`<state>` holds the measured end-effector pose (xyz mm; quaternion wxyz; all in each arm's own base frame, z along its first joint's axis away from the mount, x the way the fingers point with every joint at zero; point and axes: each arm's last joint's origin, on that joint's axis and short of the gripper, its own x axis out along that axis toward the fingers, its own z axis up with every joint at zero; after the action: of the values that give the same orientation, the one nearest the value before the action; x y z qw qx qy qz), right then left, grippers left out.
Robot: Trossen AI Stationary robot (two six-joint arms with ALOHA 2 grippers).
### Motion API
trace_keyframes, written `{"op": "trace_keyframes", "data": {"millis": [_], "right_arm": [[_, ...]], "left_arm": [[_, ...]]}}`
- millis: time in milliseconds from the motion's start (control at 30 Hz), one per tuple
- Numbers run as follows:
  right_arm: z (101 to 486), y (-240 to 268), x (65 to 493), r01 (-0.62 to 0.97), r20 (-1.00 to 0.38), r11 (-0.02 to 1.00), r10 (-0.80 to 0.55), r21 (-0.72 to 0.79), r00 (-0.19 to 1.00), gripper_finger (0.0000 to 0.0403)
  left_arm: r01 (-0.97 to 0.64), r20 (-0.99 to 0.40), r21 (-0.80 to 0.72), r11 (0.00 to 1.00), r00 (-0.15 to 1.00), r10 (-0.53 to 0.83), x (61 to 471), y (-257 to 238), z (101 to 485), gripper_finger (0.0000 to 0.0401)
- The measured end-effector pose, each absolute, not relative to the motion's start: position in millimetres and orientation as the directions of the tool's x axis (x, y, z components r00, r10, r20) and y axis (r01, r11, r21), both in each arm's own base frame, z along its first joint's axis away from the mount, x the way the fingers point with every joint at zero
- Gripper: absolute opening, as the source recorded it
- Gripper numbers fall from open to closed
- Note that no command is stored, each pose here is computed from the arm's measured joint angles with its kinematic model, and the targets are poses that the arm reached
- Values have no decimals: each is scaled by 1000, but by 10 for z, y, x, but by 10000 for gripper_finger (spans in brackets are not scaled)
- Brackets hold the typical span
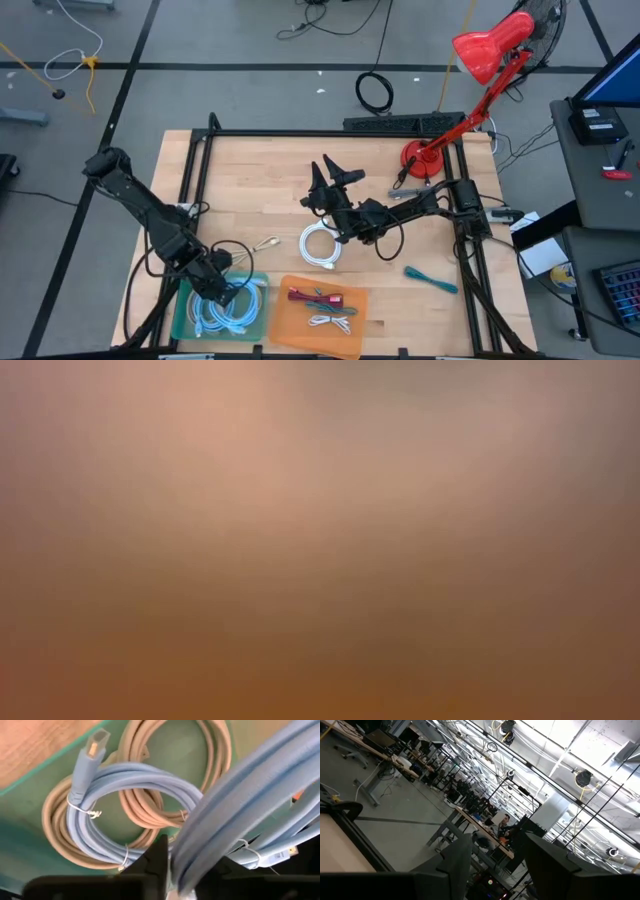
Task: Pick & Place USB Port
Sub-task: Put the blue HDMI cable into the green bin
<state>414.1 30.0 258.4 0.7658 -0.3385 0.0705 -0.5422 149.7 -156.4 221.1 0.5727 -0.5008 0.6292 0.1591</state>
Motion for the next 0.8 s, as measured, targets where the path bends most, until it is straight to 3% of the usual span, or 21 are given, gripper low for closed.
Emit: {"op": "trace_keyframes", "data": {"millis": [200, 800], "right_arm": [[2584, 300, 4141, 783, 259, 183, -878, -595, 402, 169], [2584, 300, 4141, 784, 259, 185, -878, -592, 403, 169]], "left_arm": [[-836, -890, -331, 438, 123, -439, 1472, -1547, 2199, 139], [-828, -905, -329, 455, 139, -401, 1459, -1537, 2189, 229]]}}
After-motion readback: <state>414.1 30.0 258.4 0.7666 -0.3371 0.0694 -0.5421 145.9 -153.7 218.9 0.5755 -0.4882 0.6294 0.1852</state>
